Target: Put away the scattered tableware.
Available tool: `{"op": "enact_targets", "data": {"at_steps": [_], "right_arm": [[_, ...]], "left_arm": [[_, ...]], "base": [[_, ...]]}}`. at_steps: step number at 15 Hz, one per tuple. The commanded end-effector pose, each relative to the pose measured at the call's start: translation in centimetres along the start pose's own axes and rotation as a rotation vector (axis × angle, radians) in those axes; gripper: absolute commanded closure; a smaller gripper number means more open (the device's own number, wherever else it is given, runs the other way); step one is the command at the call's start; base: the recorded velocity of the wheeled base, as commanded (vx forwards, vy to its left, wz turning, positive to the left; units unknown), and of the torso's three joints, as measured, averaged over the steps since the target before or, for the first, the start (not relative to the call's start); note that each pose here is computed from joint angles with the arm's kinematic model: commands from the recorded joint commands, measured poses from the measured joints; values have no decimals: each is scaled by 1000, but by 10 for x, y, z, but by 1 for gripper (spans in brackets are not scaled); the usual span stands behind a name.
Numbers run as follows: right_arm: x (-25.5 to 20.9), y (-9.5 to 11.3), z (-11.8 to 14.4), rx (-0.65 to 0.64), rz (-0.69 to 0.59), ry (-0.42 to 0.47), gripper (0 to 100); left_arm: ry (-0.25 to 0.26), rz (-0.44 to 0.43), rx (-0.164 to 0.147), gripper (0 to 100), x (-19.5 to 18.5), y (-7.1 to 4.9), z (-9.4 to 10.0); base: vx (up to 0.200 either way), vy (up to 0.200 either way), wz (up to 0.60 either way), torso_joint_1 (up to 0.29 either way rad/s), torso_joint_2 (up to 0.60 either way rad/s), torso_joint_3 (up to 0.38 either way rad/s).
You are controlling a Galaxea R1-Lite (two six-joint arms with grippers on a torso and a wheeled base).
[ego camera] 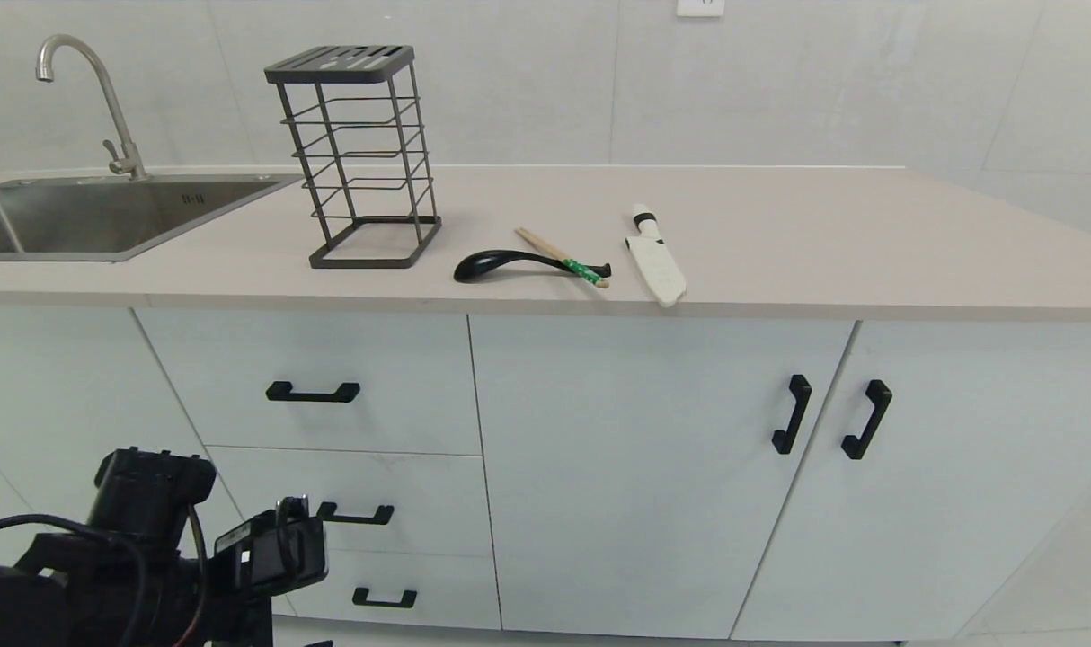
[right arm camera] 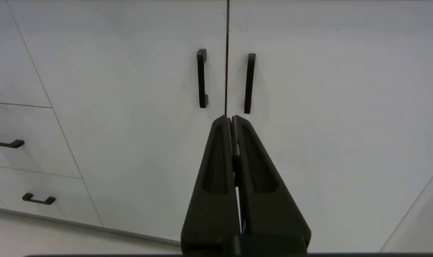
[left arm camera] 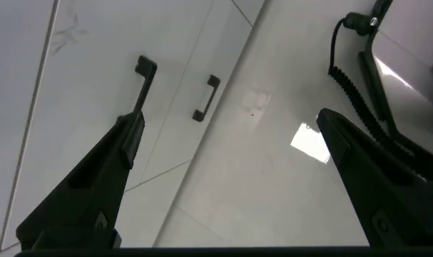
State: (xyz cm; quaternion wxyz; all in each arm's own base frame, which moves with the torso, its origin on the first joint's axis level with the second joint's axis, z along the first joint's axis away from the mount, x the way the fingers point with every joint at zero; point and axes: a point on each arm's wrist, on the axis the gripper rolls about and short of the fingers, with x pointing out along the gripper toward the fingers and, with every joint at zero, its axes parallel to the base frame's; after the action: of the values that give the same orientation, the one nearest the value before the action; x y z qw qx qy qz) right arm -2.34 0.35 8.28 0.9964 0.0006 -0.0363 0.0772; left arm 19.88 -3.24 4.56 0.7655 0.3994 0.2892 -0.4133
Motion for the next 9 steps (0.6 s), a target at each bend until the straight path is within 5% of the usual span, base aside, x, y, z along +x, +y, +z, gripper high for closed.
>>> {"op": "enact_targets", "data": {"at_steps": [1,4,7,9], "right_arm": [[0,0,0,2,0,0,100],[0,0,0,2,0,0,100],[0,0,0,5,0,0,100],[0,0,0,5,0,0,100]], "left_arm": [[30,-69,59,0,42,20,-2],[105,-138,23,0,67,16,-19],[111,-89,5,0,97,48,-29],[112,-89,22,0,106,53,-32]], "base": [[0,0,0,0,0,0],[0,0,0,0,0,0],[0,0,0,0,0,0],[0,0,0,0,0,0]]}}
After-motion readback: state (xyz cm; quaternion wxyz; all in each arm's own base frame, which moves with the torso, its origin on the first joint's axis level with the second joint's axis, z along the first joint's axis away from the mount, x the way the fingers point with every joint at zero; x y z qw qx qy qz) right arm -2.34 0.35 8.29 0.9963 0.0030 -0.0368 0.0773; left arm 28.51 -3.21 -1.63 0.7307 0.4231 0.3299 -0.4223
